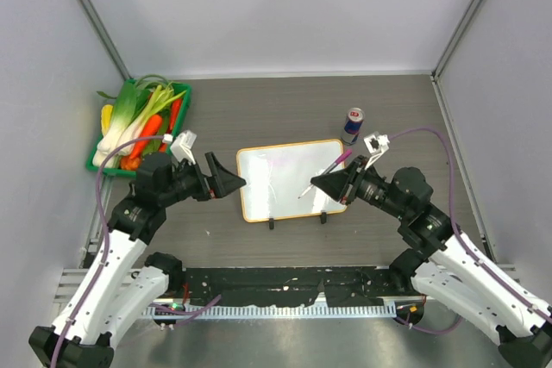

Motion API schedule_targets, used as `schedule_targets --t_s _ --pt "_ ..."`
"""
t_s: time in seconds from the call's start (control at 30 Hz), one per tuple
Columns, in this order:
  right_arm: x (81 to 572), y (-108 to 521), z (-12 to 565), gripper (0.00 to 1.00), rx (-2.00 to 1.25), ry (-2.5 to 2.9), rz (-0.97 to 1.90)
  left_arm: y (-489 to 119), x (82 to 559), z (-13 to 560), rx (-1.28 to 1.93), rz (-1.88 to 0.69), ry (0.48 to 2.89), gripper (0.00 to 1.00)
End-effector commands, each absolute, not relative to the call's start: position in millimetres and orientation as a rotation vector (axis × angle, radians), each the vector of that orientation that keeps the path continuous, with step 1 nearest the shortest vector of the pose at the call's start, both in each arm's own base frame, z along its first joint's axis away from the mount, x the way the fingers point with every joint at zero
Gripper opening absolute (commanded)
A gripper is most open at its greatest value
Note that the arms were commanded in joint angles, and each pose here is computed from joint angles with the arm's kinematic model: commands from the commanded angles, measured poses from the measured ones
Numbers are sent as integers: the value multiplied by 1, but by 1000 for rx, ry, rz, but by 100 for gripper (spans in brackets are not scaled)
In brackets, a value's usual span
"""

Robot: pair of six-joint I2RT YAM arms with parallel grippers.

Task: Write a sentence on the whiteboard
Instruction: Move the whiteboard stand to the center of the board.

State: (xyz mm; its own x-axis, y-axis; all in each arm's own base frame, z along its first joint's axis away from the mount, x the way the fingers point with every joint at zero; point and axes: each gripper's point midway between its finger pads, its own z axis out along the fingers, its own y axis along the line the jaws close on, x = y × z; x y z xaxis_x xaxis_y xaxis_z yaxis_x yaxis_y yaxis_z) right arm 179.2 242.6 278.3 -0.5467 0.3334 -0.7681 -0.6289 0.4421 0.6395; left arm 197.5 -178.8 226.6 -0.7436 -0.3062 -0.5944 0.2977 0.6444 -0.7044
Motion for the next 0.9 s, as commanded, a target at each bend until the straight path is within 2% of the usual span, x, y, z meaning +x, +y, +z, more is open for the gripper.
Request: schedule_targets --t_s 0.0,0.27,0.87 --pt "181 216 280 1 -144 1743 1160 -172 215 240 -99 -1055 2058 100" --pt "173 174 258 1 -45 1823 976 -181 213 205 -37 -1049 2235 100" --pt "190 206 224 1 -159 1872 996 -175 213 168 37 -951 2395 100"
